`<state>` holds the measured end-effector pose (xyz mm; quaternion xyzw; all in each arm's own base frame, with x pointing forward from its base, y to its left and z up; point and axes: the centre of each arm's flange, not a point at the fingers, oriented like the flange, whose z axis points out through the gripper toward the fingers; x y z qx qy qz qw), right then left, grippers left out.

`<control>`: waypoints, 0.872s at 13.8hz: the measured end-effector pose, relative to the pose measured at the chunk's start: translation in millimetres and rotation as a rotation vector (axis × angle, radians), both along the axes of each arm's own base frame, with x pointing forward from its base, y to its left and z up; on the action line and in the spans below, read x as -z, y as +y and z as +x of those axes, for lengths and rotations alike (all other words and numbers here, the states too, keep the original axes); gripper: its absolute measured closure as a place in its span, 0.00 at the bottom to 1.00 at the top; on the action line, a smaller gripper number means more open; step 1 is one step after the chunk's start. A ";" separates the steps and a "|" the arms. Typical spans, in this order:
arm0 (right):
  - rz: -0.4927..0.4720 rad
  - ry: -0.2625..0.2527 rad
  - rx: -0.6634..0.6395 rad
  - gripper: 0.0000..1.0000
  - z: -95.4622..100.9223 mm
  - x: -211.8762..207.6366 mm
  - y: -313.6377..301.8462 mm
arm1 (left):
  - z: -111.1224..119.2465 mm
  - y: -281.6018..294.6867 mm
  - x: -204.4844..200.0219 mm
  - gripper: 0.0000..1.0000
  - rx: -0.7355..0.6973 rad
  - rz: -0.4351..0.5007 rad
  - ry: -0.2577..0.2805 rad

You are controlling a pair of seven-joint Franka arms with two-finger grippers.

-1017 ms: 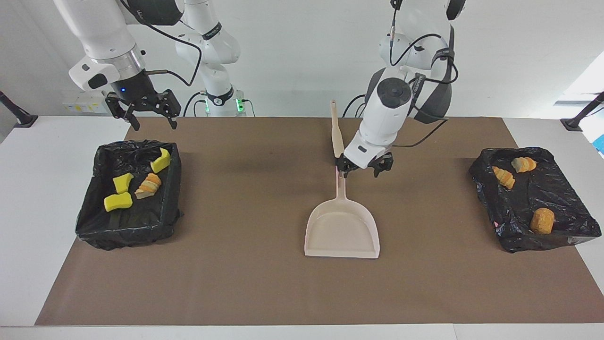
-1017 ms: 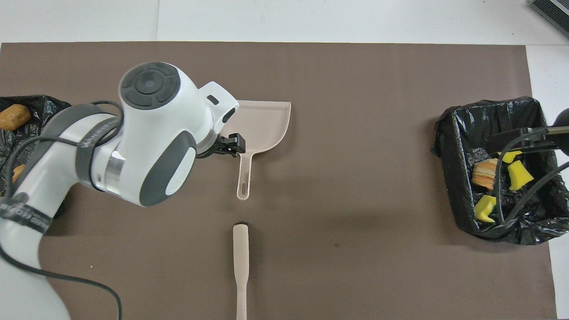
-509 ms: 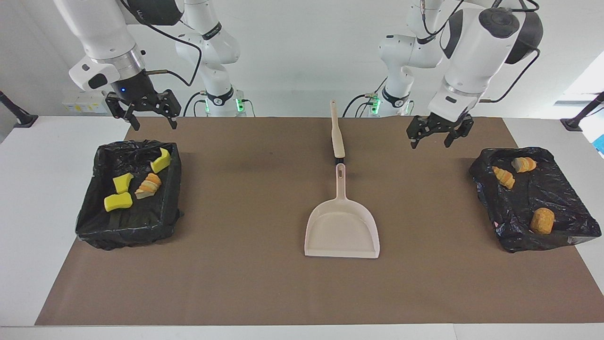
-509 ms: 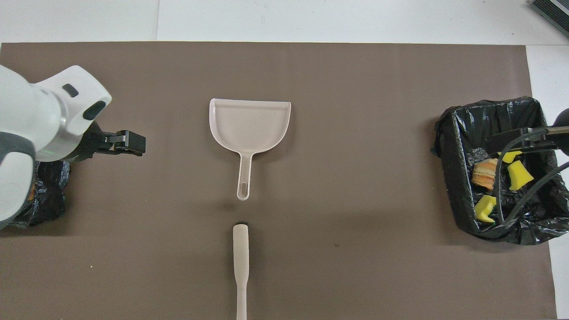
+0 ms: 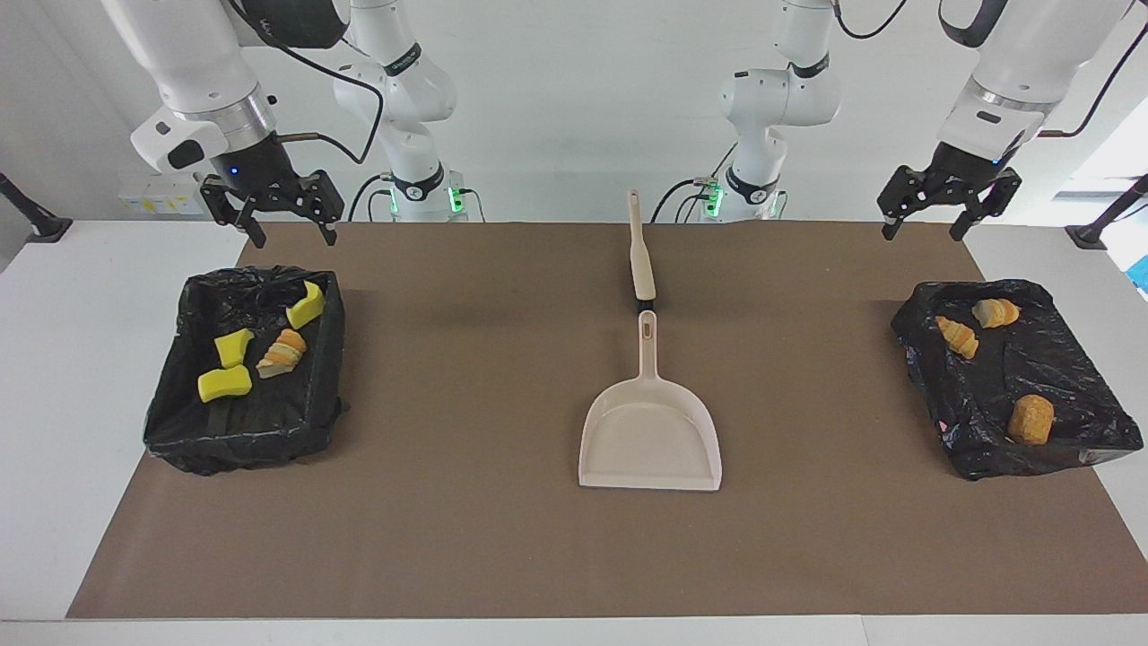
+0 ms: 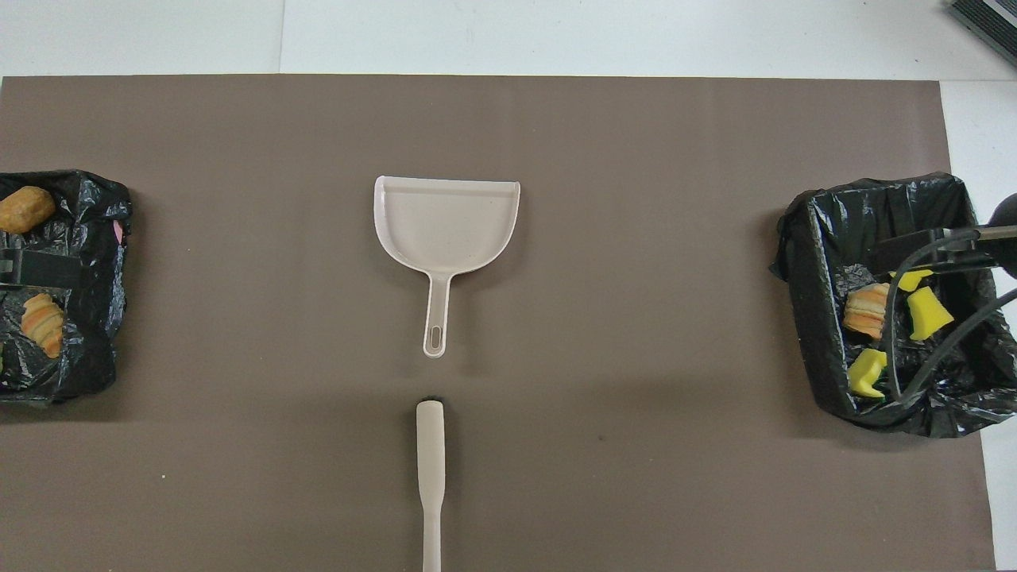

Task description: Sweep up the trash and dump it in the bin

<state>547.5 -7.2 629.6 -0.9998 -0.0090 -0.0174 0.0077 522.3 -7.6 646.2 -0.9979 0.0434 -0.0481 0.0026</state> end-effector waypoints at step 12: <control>0.000 0.000 0.000 0.00 0.0 0.0 0.0 | 23.7 4.2 -2.1 0.00 -0.004 -0.044 0.107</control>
